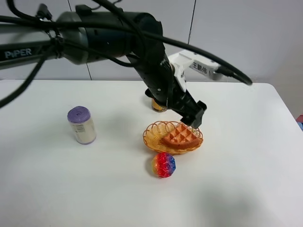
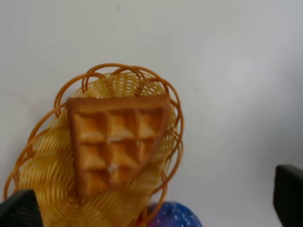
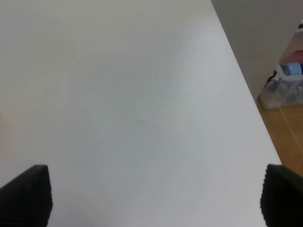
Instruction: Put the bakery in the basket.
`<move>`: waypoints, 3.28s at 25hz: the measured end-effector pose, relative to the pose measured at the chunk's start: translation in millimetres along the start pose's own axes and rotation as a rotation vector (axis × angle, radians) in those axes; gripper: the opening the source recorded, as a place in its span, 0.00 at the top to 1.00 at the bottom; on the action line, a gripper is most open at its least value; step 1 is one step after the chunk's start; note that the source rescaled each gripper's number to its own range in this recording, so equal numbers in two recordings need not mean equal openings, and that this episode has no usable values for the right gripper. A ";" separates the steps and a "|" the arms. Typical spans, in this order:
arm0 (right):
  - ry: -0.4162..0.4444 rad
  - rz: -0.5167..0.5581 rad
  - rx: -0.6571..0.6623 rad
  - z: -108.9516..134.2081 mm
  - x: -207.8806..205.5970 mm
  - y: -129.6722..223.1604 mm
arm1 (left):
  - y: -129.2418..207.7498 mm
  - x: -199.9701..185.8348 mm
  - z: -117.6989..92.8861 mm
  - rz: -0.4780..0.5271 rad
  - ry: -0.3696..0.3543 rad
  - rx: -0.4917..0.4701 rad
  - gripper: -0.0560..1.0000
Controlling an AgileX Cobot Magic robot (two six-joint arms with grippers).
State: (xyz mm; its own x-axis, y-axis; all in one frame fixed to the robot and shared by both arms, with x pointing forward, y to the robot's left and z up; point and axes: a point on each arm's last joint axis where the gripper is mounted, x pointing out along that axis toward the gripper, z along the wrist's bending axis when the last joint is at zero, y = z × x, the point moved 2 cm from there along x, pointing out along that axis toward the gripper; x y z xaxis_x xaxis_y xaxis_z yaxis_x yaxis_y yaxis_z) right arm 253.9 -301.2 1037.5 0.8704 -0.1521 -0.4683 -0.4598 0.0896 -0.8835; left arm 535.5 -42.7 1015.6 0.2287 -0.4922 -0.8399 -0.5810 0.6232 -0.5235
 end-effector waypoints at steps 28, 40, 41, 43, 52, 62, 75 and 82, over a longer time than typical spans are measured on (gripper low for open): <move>0.000 0.000 0.000 0.0 0.0 0.0 | 177.7 -334.7 157.6 -0.235 -0.671 -0.653 0.02; 0.000 0.000 0.000 0.0 0.0 0.0 | 295.6 -309.3 23.2 -0.408 -0.830 -0.554 0.02; 0.000 0.000 0.000 0.0 0.0 0.0 | 300.7 -305.5 19.2 -0.422 -0.842 -0.538 0.02; 0.000 0.000 0.000 0.0 0.0 0.0 | 311.9 -296.2 11.7 -0.452 -0.863 -0.515 0.02; 0.000 0.000 0.000 0.0 0.0 0.0 | 328.8 -281.2 -8.3 -0.551 -0.859 -0.459 0.02; 0.000 0.000 0.000 0.0 0.0 0.0 | 335.7 -261.6 -11.2 -0.568 -0.777 -0.469 0.02; 0.000 0.000 0.000 0.0 0.0 0.0 | 347.8 -252.2 -22.4 -0.546 -0.756 -0.466 0.02; 0.000 0.000 0.000 0.0 0.0 0.0 | 351.5 -251.6 -28.1 -0.574 -0.746 -0.428 0.02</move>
State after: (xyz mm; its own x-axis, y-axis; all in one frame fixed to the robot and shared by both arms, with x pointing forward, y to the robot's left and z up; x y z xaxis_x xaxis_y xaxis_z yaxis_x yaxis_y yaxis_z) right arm 253.9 -301.2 1037.5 0.8704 -0.1521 -0.4683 -0.4598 0.0896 -0.8835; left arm 251.8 283.0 1047.0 0.9004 -0.0540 -0.4317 -0.4276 0.0737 -0.9010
